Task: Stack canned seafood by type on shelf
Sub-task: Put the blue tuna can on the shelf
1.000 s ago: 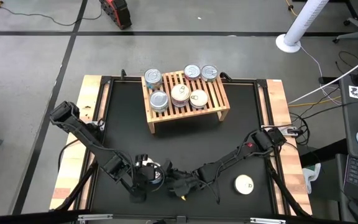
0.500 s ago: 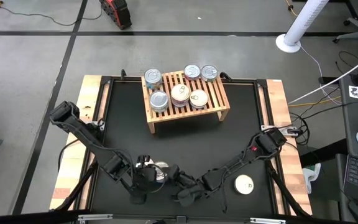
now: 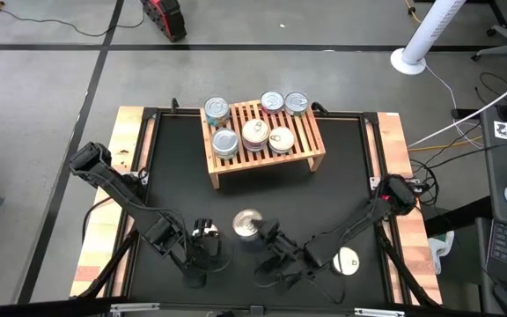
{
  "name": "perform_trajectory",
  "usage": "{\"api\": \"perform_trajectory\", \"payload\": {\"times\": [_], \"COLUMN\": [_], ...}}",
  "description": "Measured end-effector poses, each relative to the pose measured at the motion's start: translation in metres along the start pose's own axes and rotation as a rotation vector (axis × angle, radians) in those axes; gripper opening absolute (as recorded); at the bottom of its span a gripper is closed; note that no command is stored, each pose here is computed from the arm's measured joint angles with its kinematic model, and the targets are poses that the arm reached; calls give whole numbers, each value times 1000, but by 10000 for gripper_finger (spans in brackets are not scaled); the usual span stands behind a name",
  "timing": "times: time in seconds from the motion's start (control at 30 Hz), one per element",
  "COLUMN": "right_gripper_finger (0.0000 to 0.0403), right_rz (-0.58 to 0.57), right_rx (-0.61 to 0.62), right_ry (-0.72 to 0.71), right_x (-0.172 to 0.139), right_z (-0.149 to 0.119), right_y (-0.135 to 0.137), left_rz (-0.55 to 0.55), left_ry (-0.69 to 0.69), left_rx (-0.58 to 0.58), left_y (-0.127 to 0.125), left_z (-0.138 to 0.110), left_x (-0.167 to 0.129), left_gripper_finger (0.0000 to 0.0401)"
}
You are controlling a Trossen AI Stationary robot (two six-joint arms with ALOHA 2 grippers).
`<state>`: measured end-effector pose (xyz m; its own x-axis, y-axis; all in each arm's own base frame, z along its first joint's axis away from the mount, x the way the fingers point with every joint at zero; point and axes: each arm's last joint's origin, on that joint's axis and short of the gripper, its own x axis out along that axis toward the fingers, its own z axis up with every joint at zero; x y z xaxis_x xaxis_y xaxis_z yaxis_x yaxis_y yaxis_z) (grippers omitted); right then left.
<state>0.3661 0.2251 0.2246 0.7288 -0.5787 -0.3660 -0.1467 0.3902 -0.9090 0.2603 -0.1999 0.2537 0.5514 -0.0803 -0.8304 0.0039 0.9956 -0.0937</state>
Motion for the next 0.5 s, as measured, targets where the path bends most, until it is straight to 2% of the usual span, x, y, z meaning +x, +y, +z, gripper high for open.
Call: {"api": "perform_trajectory", "payload": {"times": [0.3, 0.5], "right_gripper_finger": [192, 192], "right_rz": [-77, -127], "right_rx": [55, 76], "right_ry": [129, 217], "right_x": [-26, -25], "right_z": [-37, -62], "right_y": [-40, -67], "left_rz": [9, 10], "left_ry": [11, 10], "left_rx": [8, 29], "left_y": [1, 1], "left_z": [-1, -1], "left_x": [0, 0], "left_gripper_finger": [147, 147]}}
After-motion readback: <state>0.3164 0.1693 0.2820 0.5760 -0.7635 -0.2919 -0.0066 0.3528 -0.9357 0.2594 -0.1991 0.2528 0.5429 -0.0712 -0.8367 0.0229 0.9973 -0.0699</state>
